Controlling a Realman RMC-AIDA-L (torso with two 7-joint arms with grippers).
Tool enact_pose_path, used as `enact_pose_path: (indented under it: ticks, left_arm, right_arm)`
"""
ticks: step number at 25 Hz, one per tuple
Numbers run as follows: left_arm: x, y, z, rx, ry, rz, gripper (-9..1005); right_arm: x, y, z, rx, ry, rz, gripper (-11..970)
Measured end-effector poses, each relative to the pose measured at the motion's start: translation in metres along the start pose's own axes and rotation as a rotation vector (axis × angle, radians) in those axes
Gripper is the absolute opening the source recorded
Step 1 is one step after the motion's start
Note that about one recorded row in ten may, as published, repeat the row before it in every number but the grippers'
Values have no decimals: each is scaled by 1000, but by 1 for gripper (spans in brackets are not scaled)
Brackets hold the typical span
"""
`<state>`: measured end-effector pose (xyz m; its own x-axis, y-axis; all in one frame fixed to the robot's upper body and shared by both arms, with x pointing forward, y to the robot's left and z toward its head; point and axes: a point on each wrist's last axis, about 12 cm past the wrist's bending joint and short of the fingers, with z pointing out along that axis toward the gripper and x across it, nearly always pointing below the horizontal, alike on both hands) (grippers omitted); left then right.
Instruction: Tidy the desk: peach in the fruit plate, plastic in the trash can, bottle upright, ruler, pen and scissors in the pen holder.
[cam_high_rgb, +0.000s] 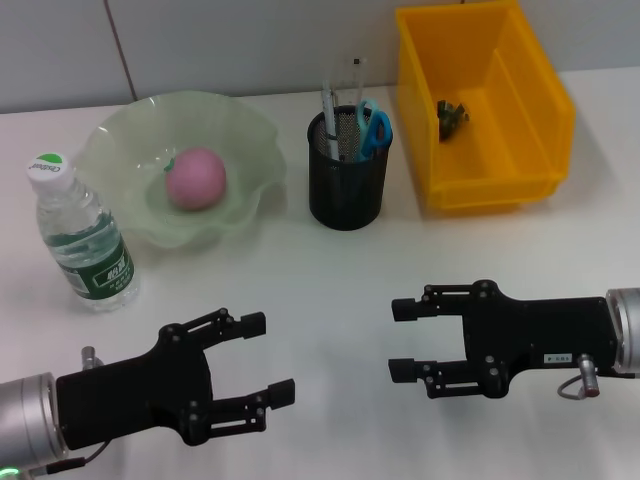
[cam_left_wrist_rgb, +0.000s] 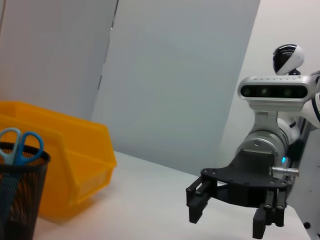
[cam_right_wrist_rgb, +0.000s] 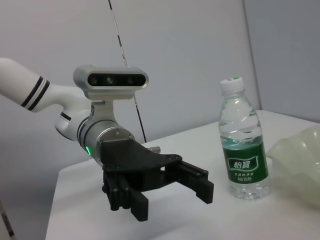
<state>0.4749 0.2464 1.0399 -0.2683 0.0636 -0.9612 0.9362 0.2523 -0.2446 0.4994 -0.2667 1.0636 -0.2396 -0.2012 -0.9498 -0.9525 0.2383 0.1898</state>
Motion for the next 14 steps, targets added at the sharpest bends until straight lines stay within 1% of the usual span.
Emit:
enact_pose_path:
  ticks: [14]
  left_arm:
    - [-1, -2, -1, 23, -2, -9, 859]
  right_arm:
    - [2, 1, 0, -1, -1, 2, 702]
